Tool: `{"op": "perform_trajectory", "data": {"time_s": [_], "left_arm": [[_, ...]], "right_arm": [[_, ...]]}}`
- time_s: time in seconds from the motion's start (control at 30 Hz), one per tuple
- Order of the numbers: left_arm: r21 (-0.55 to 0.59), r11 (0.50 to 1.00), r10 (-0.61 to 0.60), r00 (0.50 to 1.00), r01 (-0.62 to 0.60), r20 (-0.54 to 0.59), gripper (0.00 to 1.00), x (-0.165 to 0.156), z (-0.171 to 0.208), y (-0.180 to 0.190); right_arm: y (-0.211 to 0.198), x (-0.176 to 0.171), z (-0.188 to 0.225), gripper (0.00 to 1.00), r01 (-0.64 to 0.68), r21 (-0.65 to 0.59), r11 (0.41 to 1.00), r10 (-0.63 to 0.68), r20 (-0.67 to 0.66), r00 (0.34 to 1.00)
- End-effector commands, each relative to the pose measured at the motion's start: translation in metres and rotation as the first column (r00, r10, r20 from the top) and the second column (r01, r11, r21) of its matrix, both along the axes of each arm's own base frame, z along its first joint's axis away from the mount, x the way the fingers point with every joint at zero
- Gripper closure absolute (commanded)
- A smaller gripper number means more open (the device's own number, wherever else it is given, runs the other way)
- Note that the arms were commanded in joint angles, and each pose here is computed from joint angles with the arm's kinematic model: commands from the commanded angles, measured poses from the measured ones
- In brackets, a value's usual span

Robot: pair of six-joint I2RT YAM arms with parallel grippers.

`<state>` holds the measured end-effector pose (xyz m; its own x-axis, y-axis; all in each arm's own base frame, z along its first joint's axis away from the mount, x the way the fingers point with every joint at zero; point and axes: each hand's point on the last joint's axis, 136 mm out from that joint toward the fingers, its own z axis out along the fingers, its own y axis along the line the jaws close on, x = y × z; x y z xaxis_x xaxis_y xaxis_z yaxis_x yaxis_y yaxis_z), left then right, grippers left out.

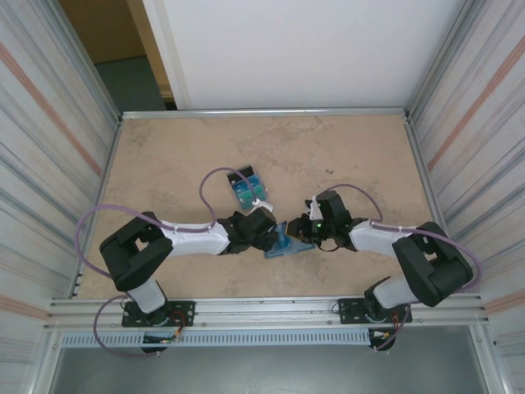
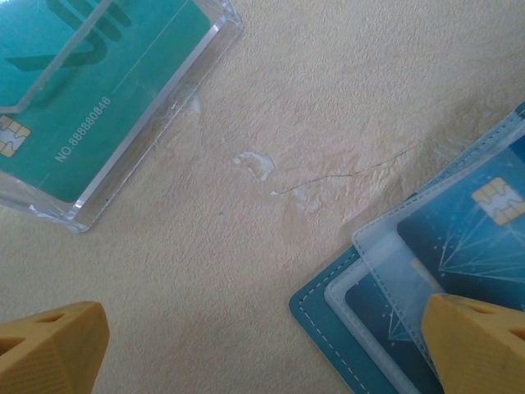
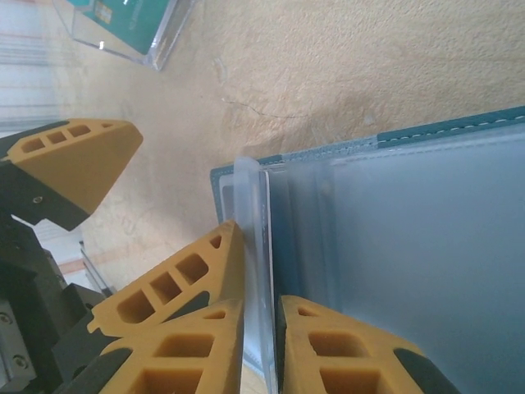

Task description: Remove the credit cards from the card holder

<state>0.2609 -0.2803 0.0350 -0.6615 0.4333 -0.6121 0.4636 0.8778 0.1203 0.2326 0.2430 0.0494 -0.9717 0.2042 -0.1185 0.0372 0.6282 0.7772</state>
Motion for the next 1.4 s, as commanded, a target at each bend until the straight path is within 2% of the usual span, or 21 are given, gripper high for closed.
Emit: {"op": "perform_trajectory", "data": {"time_s": [0.0,0.13,0.33,0.87,1.1,1.37], "left_arm": [[0.060,0.998,0.004,1.000,-0.002,-0.024,0.01,-0.001,-0.009,0.010],[0.067,0.998,0.012,1.000,-0.010,-0.019,0.01,0.000,-0.008,0.013],[0.089,0.996,0.026,1.000,-0.024,-0.011,0.01,0.000,-0.007,0.021],[0.109,0.994,0.026,0.999,-0.029,0.031,0.01,0.005,0.005,0.034],[0.054,0.998,0.034,0.999,-0.036,0.030,0.01,0.003,0.020,0.030],[-0.083,0.993,0.084,0.996,-0.087,-0.031,0.01,-0.010,0.026,0.027]], "right_arm": [[0.002,0.001,-0.001,0.84,-0.004,0.028,1.000,0.004,-0.012,1.000],[-0.001,0.001,-0.006,0.93,0.006,0.002,1.000,-0.006,-0.022,1.000],[-0.016,-0.001,-0.015,0.99,0.039,-0.076,0.996,-0.041,-0.029,0.999],[-0.046,-0.008,0.000,1.00,0.102,-0.145,0.984,-0.098,0.039,0.994],[-0.057,-0.010,0.023,1.00,0.118,-0.175,0.977,-0.100,0.110,0.989],[-0.065,-0.011,0.043,1.00,0.122,-0.207,0.971,-0.086,0.175,0.981]]}}
